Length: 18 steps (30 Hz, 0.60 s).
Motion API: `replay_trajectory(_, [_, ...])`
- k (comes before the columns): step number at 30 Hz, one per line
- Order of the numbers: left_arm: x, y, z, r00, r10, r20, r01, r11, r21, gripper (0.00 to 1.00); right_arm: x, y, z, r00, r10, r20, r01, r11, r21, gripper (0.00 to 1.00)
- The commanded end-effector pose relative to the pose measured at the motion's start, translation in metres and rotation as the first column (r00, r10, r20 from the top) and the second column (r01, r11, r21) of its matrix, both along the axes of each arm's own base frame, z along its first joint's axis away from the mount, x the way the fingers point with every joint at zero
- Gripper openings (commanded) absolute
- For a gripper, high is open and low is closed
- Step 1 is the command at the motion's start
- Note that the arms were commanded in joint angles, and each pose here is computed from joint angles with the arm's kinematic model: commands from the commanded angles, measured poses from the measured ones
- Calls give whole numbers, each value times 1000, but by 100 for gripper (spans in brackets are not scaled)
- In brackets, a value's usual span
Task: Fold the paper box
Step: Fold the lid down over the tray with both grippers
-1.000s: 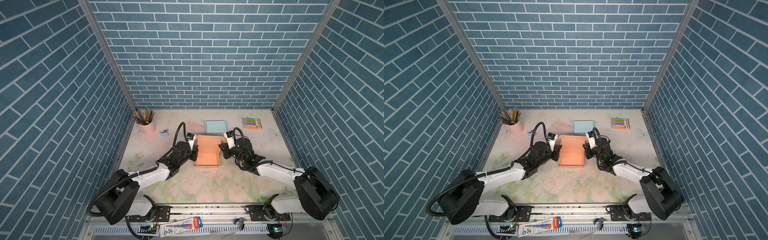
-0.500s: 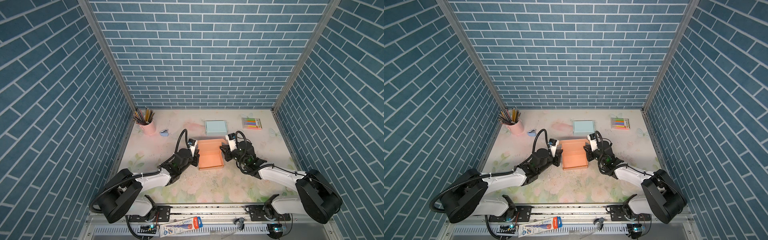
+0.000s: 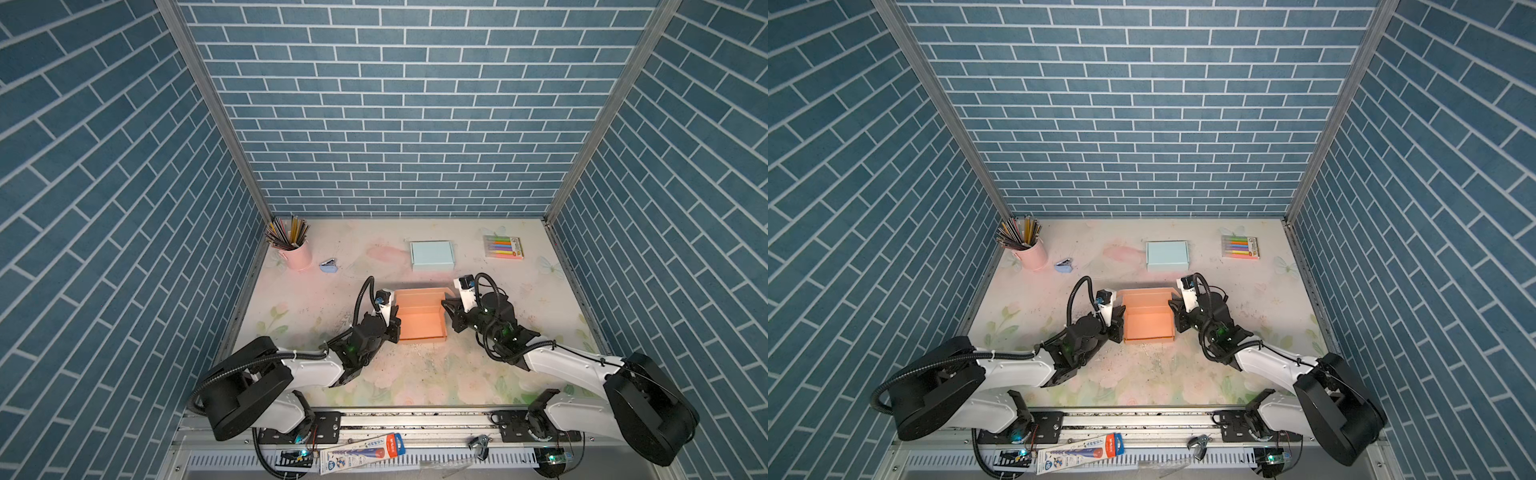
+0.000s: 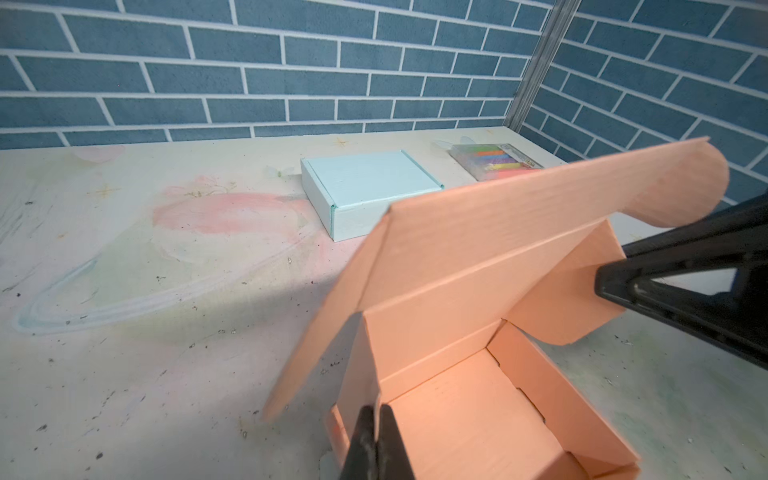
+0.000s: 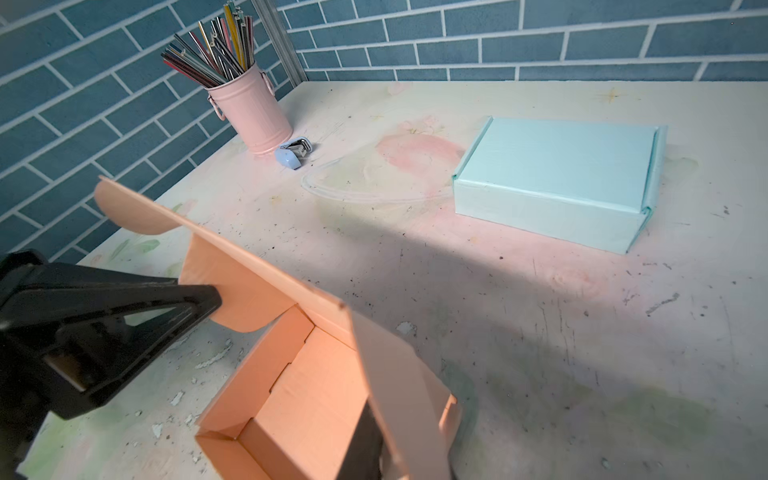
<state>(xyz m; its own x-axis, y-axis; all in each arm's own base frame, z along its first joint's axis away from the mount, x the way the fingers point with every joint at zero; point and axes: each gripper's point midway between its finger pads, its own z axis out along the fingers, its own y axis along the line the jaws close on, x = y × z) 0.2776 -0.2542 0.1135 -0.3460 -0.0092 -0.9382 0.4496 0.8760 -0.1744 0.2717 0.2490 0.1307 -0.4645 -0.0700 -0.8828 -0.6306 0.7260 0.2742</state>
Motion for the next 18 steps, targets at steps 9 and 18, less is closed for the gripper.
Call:
replay_trajectory(9, [-14, -13, -22, 1000, -14, -16, 14, 1000, 17, 4, -23, 0, -15, 998, 16, -54, -15, 1000, 9, 14])
replay_trajectory(18, [-27, -15, -36, 1000, -20, -18, 21, 997, 79, 4, -30, -3, -21, 998, -4, -66, 4, 1000, 4, 14])
